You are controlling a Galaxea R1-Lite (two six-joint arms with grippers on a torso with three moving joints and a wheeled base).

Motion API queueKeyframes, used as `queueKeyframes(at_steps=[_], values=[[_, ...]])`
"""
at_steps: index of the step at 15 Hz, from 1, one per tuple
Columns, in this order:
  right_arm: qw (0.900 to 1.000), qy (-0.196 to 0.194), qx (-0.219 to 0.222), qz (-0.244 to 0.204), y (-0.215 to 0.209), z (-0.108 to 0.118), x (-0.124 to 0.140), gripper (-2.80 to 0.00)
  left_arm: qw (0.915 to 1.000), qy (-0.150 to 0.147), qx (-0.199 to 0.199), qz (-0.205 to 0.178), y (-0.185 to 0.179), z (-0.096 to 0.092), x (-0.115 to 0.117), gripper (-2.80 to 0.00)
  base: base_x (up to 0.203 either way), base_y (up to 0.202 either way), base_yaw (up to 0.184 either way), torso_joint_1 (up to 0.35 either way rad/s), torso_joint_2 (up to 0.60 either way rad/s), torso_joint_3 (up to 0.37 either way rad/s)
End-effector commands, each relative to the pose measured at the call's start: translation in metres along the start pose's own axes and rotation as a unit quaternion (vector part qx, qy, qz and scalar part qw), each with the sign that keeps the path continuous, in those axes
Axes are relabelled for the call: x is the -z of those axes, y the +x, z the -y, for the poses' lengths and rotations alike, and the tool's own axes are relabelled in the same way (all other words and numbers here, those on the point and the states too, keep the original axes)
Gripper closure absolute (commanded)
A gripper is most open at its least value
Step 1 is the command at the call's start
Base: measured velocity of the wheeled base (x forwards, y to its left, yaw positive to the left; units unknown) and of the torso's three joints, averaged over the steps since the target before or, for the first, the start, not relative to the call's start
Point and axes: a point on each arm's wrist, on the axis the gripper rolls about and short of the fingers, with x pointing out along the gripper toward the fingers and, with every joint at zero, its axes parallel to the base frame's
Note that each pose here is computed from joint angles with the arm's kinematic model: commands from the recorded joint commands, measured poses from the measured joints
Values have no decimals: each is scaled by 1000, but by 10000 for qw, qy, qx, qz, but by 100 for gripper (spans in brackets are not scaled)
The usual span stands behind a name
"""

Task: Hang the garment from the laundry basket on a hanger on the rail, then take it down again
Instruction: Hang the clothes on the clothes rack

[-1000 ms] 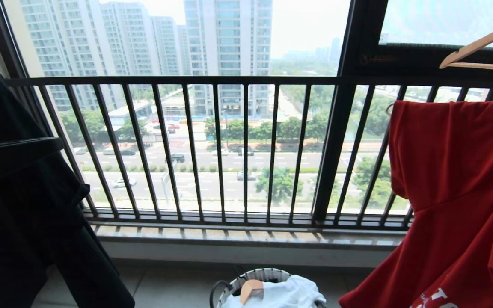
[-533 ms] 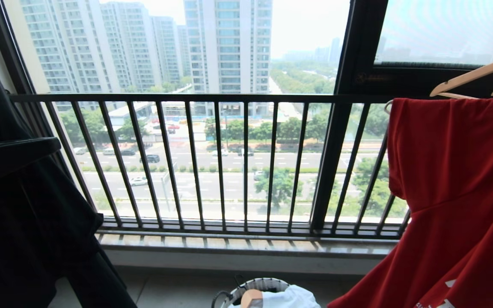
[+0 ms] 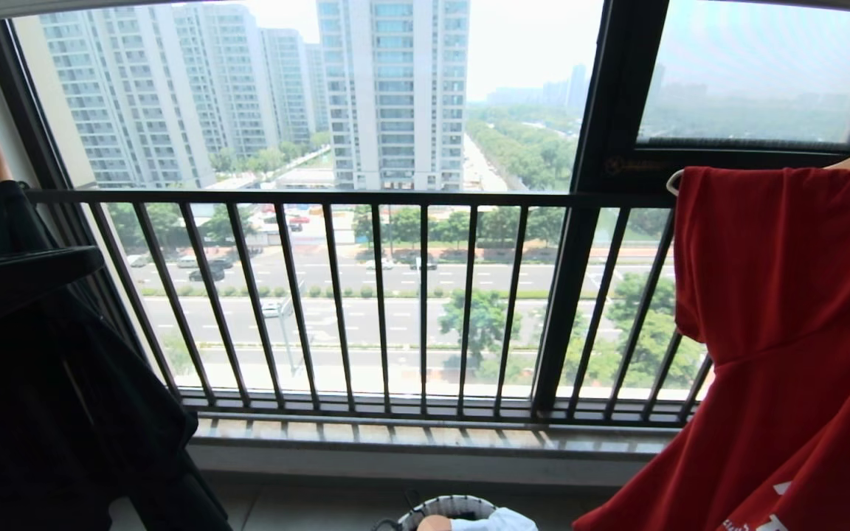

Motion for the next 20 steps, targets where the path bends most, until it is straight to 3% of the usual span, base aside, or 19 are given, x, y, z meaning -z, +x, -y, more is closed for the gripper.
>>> queueKeyframes(at_steps=[1,8,13,15,17,18,20], values=[[9999,-117,-14,0,-2,0,3,0,10000,-17,12,83,1,0,1,0,0,0,0,186,-373,-194],[9999,-116,-25,-4,-3,-1,5,0,9999,-26,16,106,3,-1,1,0,0,0,0,160,-334,-179],[9998,-125,-151,-73,-1,-2,10,0,10000,-24,22,49,4,-1,4,0,0,0,0,11,-28,-12],[9992,-122,-357,-92,1,-3,10,0,9998,-21,202,61,2,0,3,0,0,0,0,0,0,0],[9963,-115,-847,-36,3,-6,9,0,9985,-52,544,-42,3,1,5,0,0,0,0,0,0,0],[9942,-103,-1064,-95,10,-6,7,0,9975,-214,663,-80,3,2,6,0,0,0,0,0,0,0],[9884,-77,-1500,-235,25,-8,4,0,9909,-916,973,-127,6,3,3,0,0,0,0,0,0,0]])
